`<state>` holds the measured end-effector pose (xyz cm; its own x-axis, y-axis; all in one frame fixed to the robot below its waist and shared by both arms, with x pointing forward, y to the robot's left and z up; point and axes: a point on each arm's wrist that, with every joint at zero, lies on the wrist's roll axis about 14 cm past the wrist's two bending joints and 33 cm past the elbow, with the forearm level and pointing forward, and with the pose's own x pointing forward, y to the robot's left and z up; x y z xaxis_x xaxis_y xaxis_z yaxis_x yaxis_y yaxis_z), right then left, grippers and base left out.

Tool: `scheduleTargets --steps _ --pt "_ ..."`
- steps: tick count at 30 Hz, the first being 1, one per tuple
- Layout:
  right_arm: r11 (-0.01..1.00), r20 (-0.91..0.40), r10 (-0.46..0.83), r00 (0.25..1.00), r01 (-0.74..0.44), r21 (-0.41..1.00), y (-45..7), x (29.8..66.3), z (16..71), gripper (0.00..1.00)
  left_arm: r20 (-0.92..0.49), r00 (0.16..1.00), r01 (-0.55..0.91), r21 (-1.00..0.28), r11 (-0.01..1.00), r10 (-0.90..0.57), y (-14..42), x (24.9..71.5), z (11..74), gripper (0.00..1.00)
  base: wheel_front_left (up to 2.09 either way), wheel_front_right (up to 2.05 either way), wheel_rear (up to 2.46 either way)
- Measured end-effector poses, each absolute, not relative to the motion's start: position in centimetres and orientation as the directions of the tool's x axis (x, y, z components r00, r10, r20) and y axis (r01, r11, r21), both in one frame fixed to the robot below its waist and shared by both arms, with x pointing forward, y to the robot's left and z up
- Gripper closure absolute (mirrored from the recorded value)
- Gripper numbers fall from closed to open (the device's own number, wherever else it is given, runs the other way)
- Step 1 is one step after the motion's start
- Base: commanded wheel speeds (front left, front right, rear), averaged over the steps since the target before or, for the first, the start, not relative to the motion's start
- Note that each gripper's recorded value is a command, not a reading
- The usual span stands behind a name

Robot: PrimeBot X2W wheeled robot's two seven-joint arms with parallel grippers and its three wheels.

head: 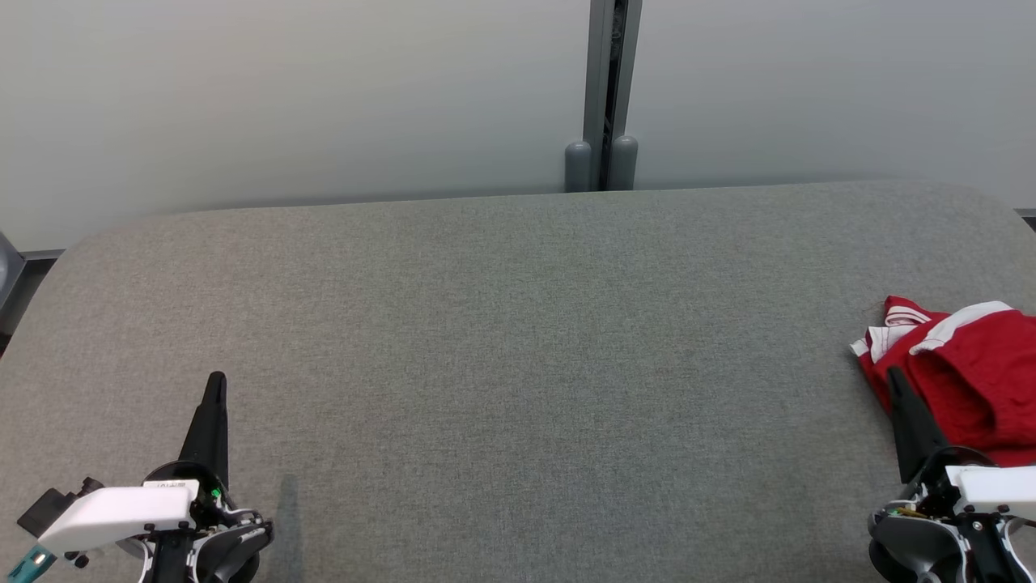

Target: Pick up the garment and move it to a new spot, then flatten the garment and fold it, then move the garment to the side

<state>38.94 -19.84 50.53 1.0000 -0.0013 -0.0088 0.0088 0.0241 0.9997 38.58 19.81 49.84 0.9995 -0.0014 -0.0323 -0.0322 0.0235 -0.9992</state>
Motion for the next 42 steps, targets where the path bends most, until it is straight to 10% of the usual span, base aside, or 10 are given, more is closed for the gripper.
scheduleTargets --steps 42 --pt "-0.008 0.0 0.001 1.0 0.0 1.0 -19.85 38.98 50.75 1.0 -0.013 1.0 -0.013 -1.0 -0.006 -0.001 19.91 38.7 50.31 1.0 0.0 0.0 0.0"
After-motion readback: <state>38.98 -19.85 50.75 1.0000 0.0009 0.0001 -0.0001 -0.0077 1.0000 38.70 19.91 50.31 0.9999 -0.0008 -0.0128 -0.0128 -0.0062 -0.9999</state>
